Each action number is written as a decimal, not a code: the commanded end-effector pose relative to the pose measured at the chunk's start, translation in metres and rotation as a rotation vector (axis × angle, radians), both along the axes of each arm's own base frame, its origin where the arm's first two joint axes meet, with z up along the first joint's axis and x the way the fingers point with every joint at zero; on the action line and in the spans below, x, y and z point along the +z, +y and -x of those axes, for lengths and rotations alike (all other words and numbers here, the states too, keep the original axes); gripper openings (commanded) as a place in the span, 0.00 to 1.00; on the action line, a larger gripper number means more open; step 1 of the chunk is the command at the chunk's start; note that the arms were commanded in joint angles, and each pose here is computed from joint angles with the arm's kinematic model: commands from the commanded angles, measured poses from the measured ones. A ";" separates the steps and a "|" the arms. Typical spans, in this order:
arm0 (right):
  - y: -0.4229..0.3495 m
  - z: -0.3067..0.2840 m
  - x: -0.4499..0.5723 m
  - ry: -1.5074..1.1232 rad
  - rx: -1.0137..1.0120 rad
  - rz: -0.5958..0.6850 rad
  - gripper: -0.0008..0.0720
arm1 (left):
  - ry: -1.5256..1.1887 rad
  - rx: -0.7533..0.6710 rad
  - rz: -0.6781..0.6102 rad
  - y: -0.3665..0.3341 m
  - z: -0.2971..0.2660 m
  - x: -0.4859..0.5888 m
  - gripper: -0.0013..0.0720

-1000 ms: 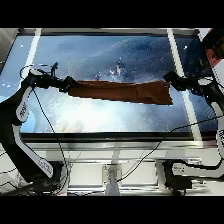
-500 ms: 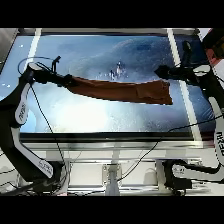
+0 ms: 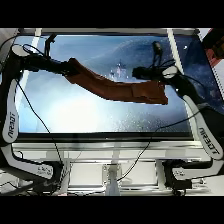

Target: Fold the clothes and pants, and hang the long-sleeved shirts on hangers.

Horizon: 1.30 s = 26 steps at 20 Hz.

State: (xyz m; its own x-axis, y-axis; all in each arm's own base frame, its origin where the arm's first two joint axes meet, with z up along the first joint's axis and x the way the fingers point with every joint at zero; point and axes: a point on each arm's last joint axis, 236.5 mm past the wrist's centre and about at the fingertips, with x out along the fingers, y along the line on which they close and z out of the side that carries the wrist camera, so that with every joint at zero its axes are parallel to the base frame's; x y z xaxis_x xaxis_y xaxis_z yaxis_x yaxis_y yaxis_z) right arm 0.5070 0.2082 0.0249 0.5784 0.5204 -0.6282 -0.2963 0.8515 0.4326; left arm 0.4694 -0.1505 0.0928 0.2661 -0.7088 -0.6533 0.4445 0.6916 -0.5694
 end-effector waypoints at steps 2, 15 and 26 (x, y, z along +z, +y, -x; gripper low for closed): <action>0.064 0.017 -0.055 0.144 0.130 0.015 0.02 | 0.051 -0.018 0.023 -0.026 0.022 0.019 0.04; 0.165 0.036 -0.099 0.303 0.297 0.004 0.02 | 0.011 -0.051 0.139 -0.087 0.021 0.037 0.04; -0.060 0.048 0.006 0.382 0.247 0.312 0.02 | 0.027 -0.025 0.222 -0.226 0.026 0.002 0.04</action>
State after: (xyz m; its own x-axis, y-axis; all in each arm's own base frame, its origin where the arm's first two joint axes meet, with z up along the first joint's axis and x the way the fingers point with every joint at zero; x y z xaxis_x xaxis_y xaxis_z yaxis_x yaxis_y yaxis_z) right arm 0.4639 0.2116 -0.0018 0.1355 0.4426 -0.8864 -0.4044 0.8415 0.3583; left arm 0.4327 -0.3351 0.0948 0.1532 -0.8253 -0.5435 0.4762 0.5436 -0.6912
